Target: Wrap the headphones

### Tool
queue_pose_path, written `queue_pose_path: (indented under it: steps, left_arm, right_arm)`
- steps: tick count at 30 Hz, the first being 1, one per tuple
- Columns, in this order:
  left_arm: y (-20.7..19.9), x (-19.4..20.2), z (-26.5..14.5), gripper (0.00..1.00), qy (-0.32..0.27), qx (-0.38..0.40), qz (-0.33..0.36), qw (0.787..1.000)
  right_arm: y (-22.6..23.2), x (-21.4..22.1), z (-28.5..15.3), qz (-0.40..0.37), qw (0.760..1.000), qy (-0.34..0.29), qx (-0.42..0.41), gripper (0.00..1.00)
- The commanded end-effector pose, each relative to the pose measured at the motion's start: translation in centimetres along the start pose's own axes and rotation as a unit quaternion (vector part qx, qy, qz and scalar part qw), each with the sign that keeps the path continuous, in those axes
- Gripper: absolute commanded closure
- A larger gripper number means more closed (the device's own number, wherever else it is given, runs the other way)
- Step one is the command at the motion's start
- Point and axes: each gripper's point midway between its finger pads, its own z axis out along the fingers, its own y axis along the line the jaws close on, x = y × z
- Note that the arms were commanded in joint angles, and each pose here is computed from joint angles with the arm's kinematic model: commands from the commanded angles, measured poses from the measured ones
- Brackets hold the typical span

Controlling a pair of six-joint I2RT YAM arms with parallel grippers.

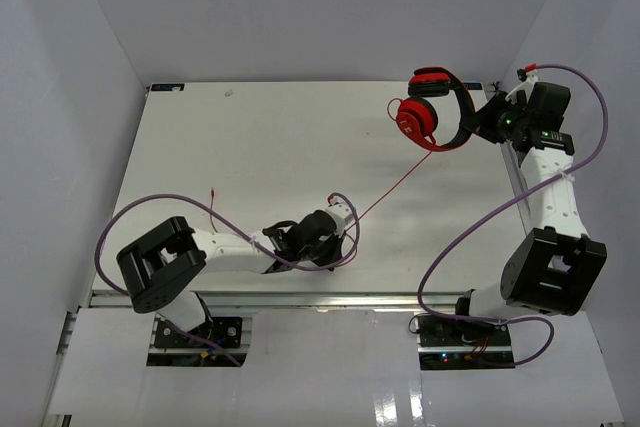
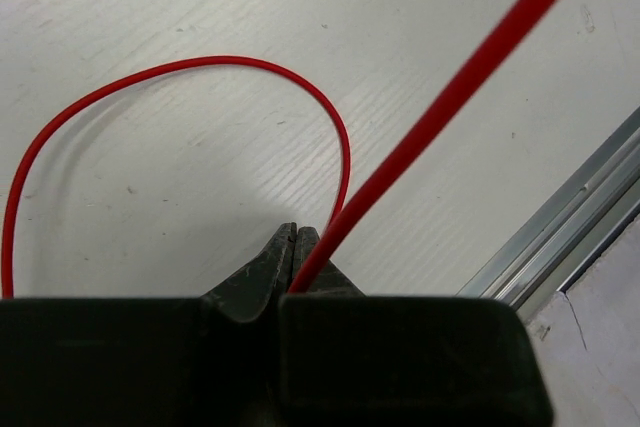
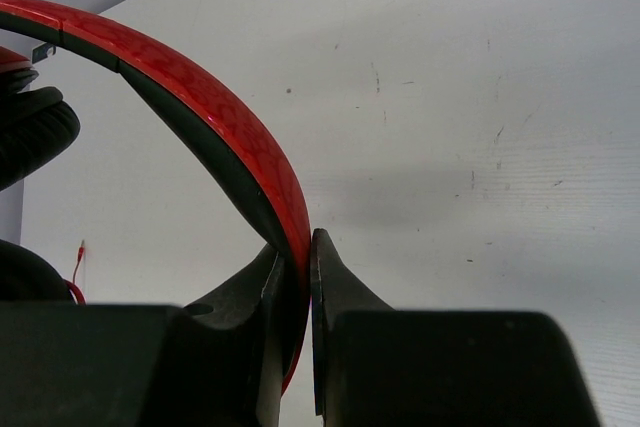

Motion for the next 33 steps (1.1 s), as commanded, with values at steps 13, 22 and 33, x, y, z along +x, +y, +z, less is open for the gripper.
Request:
queue_pose_path:
  steps: [13, 22, 33]
  left_arm:
    - [3.1, -3.0, -2.0, 1.00, -0.029, -0.024, -0.045, 0.998]
    - [2.4, -9.4, -0.8, 1.00, -0.053, 0.021, -0.026, 0.998]
    - [2.1, -11.6, -1.0, 1.00, -0.037, 0.135, -0.010, 0.990]
  right_arm:
    - [3.0, -3.8, -2.8, -0.047, 0.996, -0.060, -0.040, 0.92]
    - [5.8, -1.6, -4.6, -0.192, 0.971, -0.060, -0.129, 0.92]
    - [8.2, 2.2, -5.3, -0.294, 0.938, -0.035, -0.178, 0.92]
